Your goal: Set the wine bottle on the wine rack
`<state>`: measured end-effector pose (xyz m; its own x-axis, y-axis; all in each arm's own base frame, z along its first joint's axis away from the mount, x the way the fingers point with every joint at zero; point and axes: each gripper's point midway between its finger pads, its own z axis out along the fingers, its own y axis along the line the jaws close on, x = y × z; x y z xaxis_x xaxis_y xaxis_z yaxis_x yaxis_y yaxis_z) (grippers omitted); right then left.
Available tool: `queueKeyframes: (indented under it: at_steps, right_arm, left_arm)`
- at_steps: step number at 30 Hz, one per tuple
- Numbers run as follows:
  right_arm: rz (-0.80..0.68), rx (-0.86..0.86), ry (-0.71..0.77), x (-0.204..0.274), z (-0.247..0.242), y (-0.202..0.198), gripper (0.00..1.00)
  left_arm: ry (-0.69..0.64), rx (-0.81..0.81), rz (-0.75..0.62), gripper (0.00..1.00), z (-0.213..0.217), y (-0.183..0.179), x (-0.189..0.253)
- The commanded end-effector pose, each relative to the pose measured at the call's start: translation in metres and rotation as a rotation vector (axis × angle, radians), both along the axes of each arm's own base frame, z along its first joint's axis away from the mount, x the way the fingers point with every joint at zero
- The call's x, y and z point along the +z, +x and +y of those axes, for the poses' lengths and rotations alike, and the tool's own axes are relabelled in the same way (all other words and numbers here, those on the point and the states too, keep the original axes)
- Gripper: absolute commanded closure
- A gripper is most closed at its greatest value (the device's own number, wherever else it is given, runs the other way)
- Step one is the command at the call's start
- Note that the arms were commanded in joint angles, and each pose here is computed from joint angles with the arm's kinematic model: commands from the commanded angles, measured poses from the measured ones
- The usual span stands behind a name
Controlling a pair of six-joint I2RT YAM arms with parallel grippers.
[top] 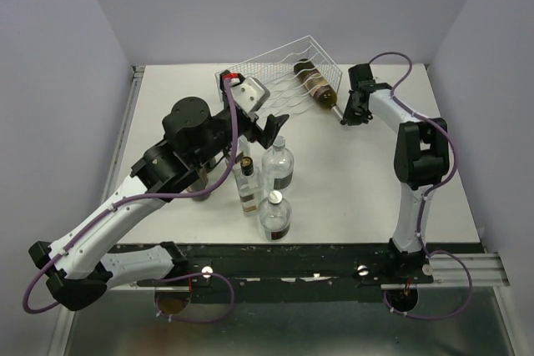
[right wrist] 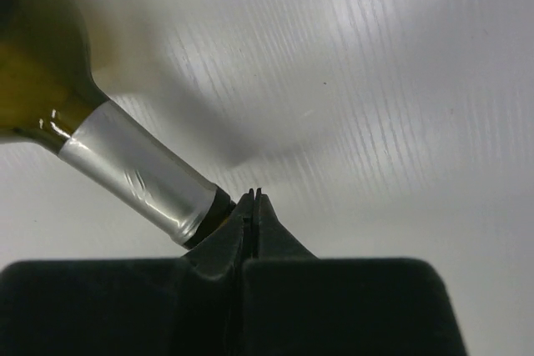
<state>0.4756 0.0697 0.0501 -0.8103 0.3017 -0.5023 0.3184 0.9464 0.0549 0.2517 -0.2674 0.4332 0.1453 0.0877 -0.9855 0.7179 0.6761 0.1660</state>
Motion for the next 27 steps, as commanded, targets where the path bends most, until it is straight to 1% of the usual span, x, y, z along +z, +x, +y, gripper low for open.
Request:
queueKeyframes:
  at_steps: [1, 4, 8, 13, 16, 19, 22, 27]
  right_arm:
    - [0.011, 0.043, 0.062, -0.001, 0.012, 0.013, 0.99]
    - [-0.002, 0.064, 0.089, 0.001, 0.019, 0.019, 0.99]
    - [-0.008, 0.041, 0.066, 0.002, 0.014, 0.021, 0.99]
    - [0.0, -0.031, -0.021, 0.011, -0.008, 0.005, 0.98]
    - [0.006, -0.045, -0.031, 0.013, -0.012, -0.007, 0.96]
    - [0.019, -0.024, 0.001, 0.01, -0.006, -0.014, 0.93]
    - [0.036, -0.005, 0.033, 0.001, 0.0, -0.017, 0.92]
    - [0.006, 0.04, 0.079, 0.0, 0.012, -0.002, 0.93]
  left_arm:
    - [-0.022, 0.008, -0.015, 0.01, 0.006, -0.005, 0.006]
    - [-0.022, 0.011, -0.017, 0.01, 0.007, -0.005, 0.007]
    - [-0.021, 0.013, -0.018, 0.01, 0.007, -0.004, 0.007]
    - [-0.02, 0.013, -0.019, 0.01, 0.007, -0.004, 0.006]
    - [-0.017, 0.013, -0.018, 0.01, 0.006, -0.003, 0.004]
    - [-0.014, 0.015, -0.016, 0.01, 0.005, -0.001, 0.004]
    - [-0.012, 0.016, -0.014, 0.01, 0.004, -0.001, 0.003]
    - [-0.014, 0.016, -0.014, 0.01, 0.005, -0.001, 0.004]
